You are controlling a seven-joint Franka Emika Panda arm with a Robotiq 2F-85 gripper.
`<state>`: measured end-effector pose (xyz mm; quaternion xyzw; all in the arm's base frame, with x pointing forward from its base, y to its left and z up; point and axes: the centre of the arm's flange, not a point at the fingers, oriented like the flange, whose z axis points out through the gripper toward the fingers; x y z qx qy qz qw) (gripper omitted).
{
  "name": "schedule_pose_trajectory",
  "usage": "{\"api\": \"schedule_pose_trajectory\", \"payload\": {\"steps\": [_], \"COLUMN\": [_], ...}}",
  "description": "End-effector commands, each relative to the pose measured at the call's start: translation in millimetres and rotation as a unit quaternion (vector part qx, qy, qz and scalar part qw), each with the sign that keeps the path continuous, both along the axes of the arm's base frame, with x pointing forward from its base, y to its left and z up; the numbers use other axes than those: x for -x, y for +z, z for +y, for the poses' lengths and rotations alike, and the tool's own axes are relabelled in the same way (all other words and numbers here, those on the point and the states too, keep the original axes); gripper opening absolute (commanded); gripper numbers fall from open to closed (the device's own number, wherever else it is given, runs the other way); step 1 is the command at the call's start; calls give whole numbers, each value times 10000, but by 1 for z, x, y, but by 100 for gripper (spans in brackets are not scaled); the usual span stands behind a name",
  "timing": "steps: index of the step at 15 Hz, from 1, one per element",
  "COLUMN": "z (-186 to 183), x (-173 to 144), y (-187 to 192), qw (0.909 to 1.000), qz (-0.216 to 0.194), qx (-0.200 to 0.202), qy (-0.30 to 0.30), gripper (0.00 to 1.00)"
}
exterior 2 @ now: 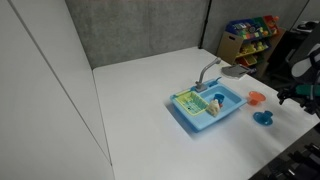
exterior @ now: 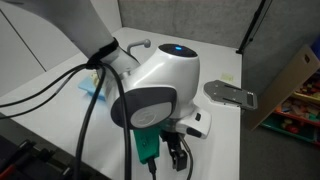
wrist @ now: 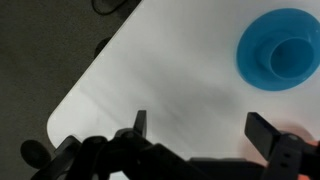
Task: Put the blue cup on the blue plate
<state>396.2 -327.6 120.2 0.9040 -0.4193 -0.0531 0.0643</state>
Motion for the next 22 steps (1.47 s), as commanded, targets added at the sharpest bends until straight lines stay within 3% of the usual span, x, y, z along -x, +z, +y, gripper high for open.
{"api": "schedule_pose_trajectory", "payload": {"steps": [1, 9, 22], "z": [-3, -4, -2], "x": [-5, -11, -24], "y": [-13, -50, -92], "qw": [9998, 9996, 9995], "qz": [14, -152, 32], "qx": [172, 229, 260], "qy": [-60, 35, 165], "gripper": [100, 100, 100]}}
